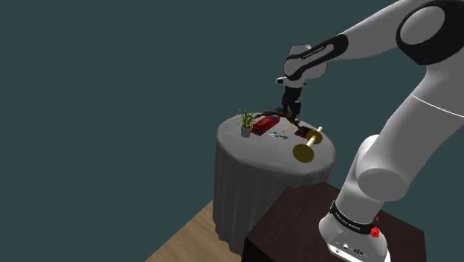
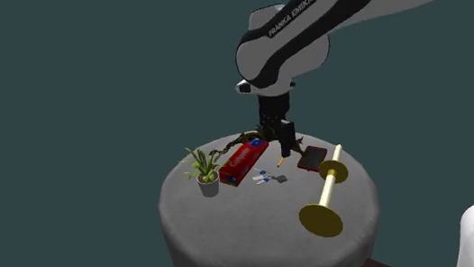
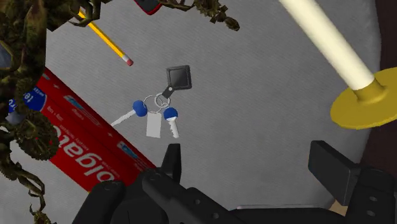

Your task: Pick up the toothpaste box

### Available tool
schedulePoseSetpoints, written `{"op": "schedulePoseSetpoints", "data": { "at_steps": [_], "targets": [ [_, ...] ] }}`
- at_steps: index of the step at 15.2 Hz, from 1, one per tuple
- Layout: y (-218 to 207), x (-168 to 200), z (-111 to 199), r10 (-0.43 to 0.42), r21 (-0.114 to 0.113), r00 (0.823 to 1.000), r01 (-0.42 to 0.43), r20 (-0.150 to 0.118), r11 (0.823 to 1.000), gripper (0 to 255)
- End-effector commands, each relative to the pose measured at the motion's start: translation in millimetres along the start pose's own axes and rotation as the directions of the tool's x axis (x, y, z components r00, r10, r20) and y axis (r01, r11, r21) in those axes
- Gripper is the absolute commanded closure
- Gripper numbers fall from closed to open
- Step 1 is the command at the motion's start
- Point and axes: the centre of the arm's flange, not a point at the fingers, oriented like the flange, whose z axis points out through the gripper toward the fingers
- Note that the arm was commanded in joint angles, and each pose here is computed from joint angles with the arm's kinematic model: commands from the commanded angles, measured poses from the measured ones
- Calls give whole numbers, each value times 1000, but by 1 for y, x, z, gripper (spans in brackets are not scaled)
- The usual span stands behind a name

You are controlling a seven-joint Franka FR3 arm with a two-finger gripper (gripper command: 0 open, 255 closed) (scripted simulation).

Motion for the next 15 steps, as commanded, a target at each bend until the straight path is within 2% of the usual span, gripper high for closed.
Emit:
{"op": "schedulePoseSetpoints", "data": {
  "at_steps": [1,4,8,11,15],
  "targets": [
    [22,-2,10,-65,-8,998,65,-4,998,0],
    [56,-2,26,-152,-18,988,151,-9,988,0],
    [102,2,48,-266,-33,964,265,-16,964,0],
    [137,9,64,-349,-44,937,348,-19,936,0],
    [181,23,84,-456,-59,889,455,-22,889,0]
  ]
}}
